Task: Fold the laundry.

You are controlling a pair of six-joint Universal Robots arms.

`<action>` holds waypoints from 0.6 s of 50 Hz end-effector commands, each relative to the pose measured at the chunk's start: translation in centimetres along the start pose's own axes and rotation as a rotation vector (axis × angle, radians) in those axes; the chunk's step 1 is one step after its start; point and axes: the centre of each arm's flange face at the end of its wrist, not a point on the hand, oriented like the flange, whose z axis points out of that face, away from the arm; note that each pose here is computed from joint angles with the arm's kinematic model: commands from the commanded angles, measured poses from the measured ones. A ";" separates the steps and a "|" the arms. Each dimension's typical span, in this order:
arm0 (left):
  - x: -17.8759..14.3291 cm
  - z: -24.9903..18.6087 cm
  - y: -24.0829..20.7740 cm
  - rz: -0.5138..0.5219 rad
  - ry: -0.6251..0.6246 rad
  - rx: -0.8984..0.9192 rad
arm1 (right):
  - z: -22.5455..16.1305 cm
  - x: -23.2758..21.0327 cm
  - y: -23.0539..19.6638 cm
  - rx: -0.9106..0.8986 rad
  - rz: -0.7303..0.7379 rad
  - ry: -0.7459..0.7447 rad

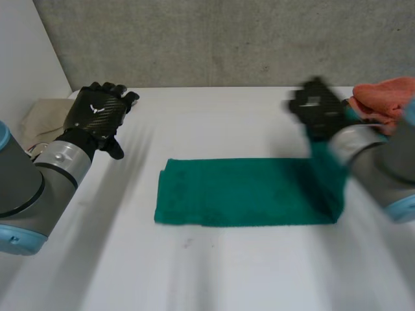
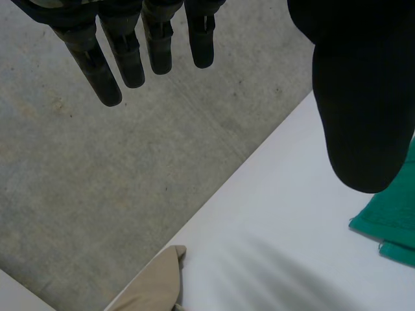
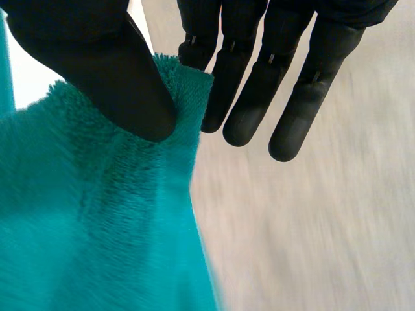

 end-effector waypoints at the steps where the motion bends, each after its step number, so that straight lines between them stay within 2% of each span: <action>1: 0.2 -0.2 -0.3 0.000 0.004 0.007 | 0.1 -12.9 -8.9 0.332 0.011 -0.296; 4: 0.4 -0.2 -0.3 0.000 0.009 0.009 | -0.5 -17.6 -9.5 0.348 0.032 -0.405; 8: 0.5 -0.1 -0.3 -0.001 0.012 0.011 | -0.7 -19.6 -9.0 0.296 0.043 -0.443; 10: 0.7 0.0 -0.3 0.000 0.017 0.015 | -0.5 -19.0 -9.0 0.267 0.046 -0.410; 13: 1.4 0.0 -0.9 0.000 0.034 0.033 | 0.1 -15.3 -9.2 0.142 0.110 -0.256; 16: 2.4 0.0 -1.6 0.003 0.059 0.056 | -0.5 -12.4 -9.3 0.036 0.271 -0.146; 17: 2.5 0.0 -1.9 0.003 0.063 0.065 | -0.9 -11.2 -8.6 -0.012 0.337 -0.137; 21: 3.5 0.0 -2.3 0.001 0.089 0.079 | -2.7 -9.1 -4.6 -0.208 0.440 -0.168; 26: 5.3 -0.1 -2.2 -0.001 0.135 0.078 | -5.2 -9.4 -0.6 -0.422 0.466 -0.219; 30: 6.5 -0.4 -2.0 -0.004 0.166 0.073 | -5.9 -8.7 3.4 -0.537 0.437 -0.159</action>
